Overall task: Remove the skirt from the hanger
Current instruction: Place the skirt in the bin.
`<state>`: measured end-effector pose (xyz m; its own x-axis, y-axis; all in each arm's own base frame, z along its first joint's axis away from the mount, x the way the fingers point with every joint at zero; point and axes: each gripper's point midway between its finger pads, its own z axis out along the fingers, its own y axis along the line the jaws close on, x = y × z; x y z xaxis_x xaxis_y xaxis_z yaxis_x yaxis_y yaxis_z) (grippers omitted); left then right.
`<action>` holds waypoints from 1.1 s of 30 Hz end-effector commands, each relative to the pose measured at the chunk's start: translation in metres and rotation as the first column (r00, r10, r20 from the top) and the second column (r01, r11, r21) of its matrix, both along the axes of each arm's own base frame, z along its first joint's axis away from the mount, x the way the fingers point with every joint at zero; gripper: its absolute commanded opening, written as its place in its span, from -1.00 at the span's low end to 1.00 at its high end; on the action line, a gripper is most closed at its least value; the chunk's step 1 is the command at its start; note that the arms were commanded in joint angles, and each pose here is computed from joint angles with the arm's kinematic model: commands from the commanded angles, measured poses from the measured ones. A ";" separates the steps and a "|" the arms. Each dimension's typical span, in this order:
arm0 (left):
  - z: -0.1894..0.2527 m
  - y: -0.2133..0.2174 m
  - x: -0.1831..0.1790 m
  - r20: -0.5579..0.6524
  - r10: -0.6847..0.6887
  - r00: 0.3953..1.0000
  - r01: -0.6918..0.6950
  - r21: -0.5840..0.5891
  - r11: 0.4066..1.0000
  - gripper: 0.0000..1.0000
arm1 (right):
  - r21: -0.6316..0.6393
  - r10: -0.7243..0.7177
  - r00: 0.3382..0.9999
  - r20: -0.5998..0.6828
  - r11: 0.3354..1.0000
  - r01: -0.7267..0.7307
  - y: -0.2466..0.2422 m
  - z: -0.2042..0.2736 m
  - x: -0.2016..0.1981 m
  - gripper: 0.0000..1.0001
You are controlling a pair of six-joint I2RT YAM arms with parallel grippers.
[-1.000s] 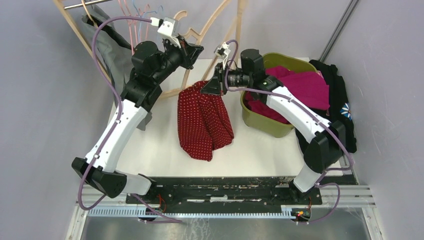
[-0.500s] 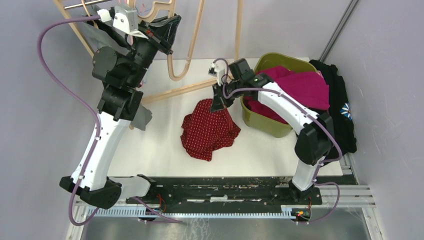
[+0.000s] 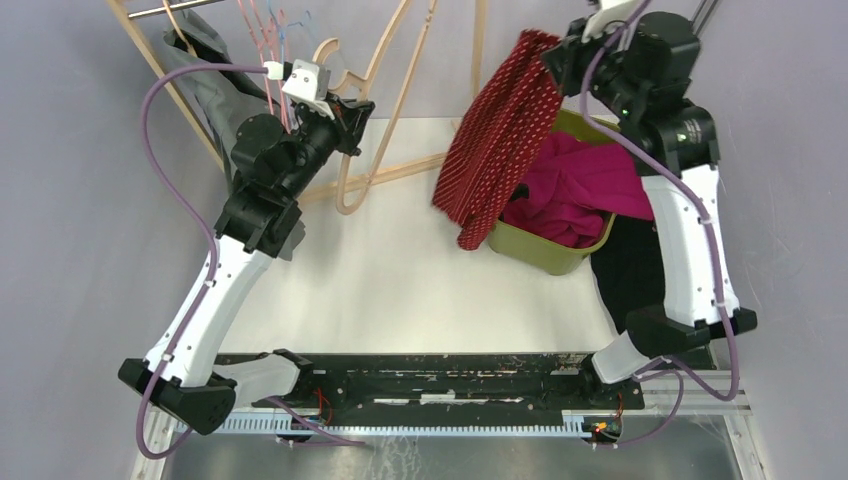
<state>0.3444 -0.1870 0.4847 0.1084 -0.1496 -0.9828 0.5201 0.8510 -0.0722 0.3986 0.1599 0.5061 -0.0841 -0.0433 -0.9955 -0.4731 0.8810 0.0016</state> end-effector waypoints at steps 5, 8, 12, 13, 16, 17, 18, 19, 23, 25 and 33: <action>0.018 0.019 -0.016 0.091 0.054 0.994 -0.057 0.033 0.998 -0.94 | 0.060 -0.444 0.829 0.341 0.890 0.452 -0.111 0.102 -0.014 -0.99; 0.015 0.019 -0.016 0.087 0.053 0.995 -0.056 0.038 0.998 -0.94 | 0.076 -0.530 0.743 0.409 0.831 0.551 -0.136 0.121 -0.020 -0.99; 0.010 0.018 -0.016 0.078 0.049 0.996 -0.052 0.041 0.998 -0.94 | 0.096 -0.608 0.622 0.492 0.749 0.656 -0.164 0.150 -0.028 -0.99; 0.009 0.018 -0.016 0.075 0.048 0.996 -0.051 0.043 0.998 -0.94 | 0.101 -0.617 0.604 0.505 0.737 0.669 -0.168 0.155 -0.029 -0.99; 0.006 0.019 -0.015 0.067 0.055 0.996 -0.058 0.052 0.997 -0.94 | 0.075 -0.621 0.587 0.519 0.717 0.693 -0.174 0.154 -0.024 -0.99; 0.005 0.020 -0.014 0.065 0.057 0.996 -0.061 0.055 0.997 -0.94 | 0.061 -0.626 0.581 0.520 0.706 0.706 -0.177 0.152 -0.022 -0.99; 0.004 0.019 -0.014 0.063 0.057 0.996 -0.061 0.058 0.996 -0.94 | 0.049 -0.630 0.574 0.523 0.695 0.718 -0.180 0.150 -0.021 -0.99; 0.004 0.020 -0.014 0.062 0.058 0.996 -0.062 0.060 0.996 -0.94 | 0.032 -0.632 0.574 0.521 0.687 0.726 -0.183 0.145 -0.016 -0.99; 0.000 0.020 -0.012 0.053 0.065 0.996 -0.068 0.065 0.996 -0.94 | -0.018 -0.600 0.666 0.444 0.737 0.676 -0.174 0.100 0.015 -0.99; -0.002 0.020 -0.009 0.043 0.073 0.996 -0.076 0.065 0.995 -0.94 | -0.052 -0.577 0.748 0.327 0.779 0.624 -0.160 0.050 0.039 -0.99; -0.006 0.030 0.014 -0.013 0.180 0.984 -0.178 0.075 0.981 -0.94 | 0.079 -0.321 0.933 -0.164 0.938 0.337 -0.079 -0.129 0.080 -0.99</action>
